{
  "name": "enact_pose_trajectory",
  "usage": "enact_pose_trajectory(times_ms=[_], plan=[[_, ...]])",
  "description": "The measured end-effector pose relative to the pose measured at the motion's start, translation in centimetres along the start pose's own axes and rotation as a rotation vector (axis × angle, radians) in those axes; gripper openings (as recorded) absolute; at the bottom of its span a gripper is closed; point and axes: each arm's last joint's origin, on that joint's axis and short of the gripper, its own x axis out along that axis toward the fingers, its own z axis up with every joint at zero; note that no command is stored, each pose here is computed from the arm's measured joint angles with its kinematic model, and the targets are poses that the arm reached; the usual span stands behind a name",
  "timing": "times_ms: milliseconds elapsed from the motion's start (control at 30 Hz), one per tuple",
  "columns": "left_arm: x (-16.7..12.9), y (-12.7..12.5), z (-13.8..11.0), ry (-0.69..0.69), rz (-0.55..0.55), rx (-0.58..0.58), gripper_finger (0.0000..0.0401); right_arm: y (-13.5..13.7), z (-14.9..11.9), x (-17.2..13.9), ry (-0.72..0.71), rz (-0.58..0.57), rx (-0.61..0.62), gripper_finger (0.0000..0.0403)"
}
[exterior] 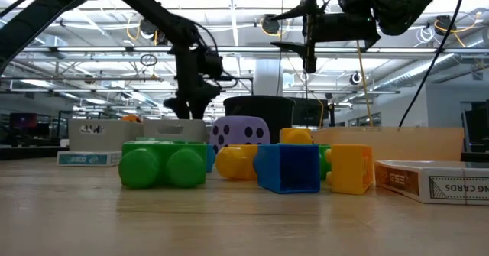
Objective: Pick & Place Toys
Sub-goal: Put the black deck of cards into the orange bin
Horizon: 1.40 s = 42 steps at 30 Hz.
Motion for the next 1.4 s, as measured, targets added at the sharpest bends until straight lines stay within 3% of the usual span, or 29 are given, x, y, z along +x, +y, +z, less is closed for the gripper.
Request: enact_pose_trajectory(times_ms=[200, 367, 600, 733, 867, 1133, 1267, 1400], plan=[[-4.7, -1.2, 0.8, -0.057, -0.006, 0.035, 0.0197, 0.0, 0.0, 0.0, 0.0, 0.0, 0.0, 0.0224], [-10.7, -2.0, 0.2, -0.248, -0.059, 0.039, 0.0167, 0.0, 0.0, 0.0, 0.0, 0.0, 0.0, 0.0224], [-19.8, -2.6, -4.2, -0.599, -0.124, 0.05, 0.0125, 0.1, -0.2, 0.0, 0.072, 0.045, 0.0, 0.0224], [-22.9, -2.9, -7.8, -0.785, -0.18, 0.036, 0.011, 0.4, -0.6, 0.2, 0.1, 0.064, 0.0, 0.0224], [-23.1, -3.7, -11.7, -0.926, -0.286, 0.03, 0.0102, 0.7, -1.1, 0.5, 0.12, 0.077, 0.001, 0.0224], [-19.3, -6.5, -18.0, -1.113, -0.524, 0.109, 0.0102, 1.5, -2.4, 1.2, 0.168, 0.108, -0.005, 0.0224], [-16.8, -8.1, -20.3, -1.133, -0.663, 0.106, 0.0103, 2.0, -3.1, 1.4, 0.189, 0.122, 0.0, 0.0224], [-14.1, -9.9, -22.3, -1.088, -0.727, 0.049, 0.0104, 2.5, -4.0, 1.8, 0.222, 0.142, 0.003, 0.0224]])
